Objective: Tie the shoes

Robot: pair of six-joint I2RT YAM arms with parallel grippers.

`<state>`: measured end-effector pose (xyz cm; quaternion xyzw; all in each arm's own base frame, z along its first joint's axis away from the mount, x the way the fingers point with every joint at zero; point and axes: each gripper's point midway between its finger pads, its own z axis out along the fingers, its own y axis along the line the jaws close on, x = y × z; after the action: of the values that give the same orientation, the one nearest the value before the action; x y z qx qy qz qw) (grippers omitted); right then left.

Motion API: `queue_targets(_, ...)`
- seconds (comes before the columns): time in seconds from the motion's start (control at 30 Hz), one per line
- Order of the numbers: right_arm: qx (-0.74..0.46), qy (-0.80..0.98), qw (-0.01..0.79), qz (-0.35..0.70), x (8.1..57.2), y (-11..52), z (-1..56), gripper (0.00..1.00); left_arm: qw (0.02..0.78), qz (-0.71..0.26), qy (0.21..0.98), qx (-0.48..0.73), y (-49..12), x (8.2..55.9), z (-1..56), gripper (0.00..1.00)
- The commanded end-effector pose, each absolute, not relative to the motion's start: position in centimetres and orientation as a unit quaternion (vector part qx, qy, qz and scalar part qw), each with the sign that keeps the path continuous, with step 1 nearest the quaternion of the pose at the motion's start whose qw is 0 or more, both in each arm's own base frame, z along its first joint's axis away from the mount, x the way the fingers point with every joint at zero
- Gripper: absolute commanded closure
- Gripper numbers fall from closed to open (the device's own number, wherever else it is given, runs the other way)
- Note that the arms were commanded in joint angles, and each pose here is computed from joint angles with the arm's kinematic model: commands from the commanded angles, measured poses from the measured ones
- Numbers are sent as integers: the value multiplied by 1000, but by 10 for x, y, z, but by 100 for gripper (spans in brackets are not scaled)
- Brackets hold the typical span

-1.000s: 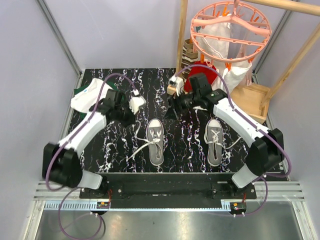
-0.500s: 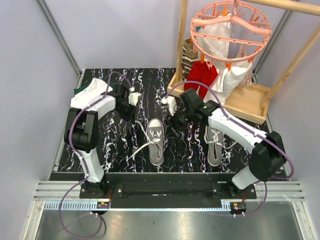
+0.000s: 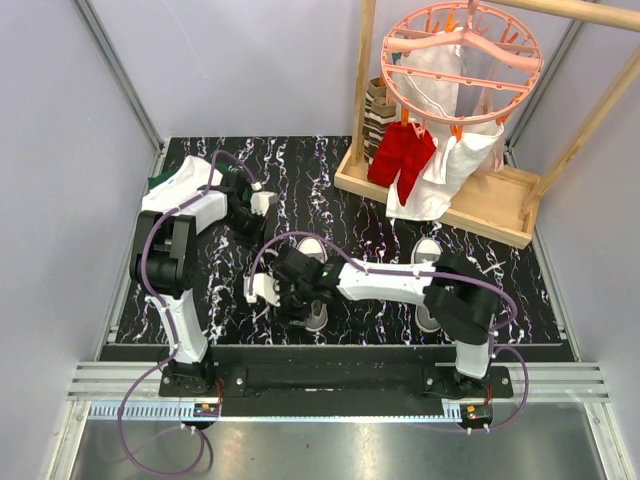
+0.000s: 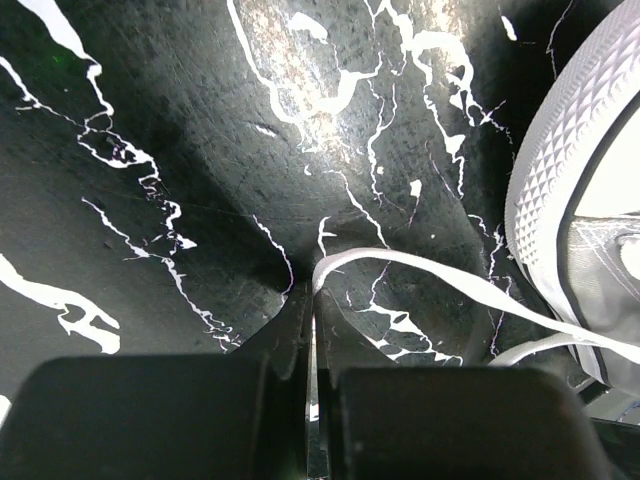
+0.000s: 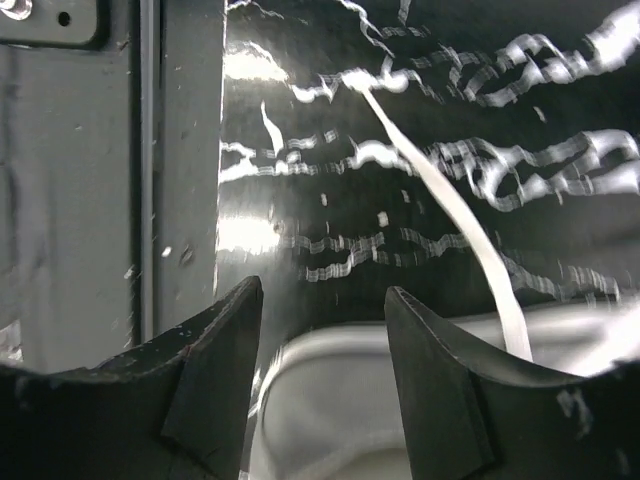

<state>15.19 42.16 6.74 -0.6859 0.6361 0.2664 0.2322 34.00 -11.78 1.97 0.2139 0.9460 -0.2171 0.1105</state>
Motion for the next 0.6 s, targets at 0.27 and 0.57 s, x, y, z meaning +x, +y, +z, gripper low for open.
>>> queue_targets(0.27,-726,548,331,253,189,496,69,41,115,-242,940,212,-117,343,24,99)
queue_targets(0.57,-765,512,304,245,183,490,32,43,115,-246,938,213,-117,343,24,99)
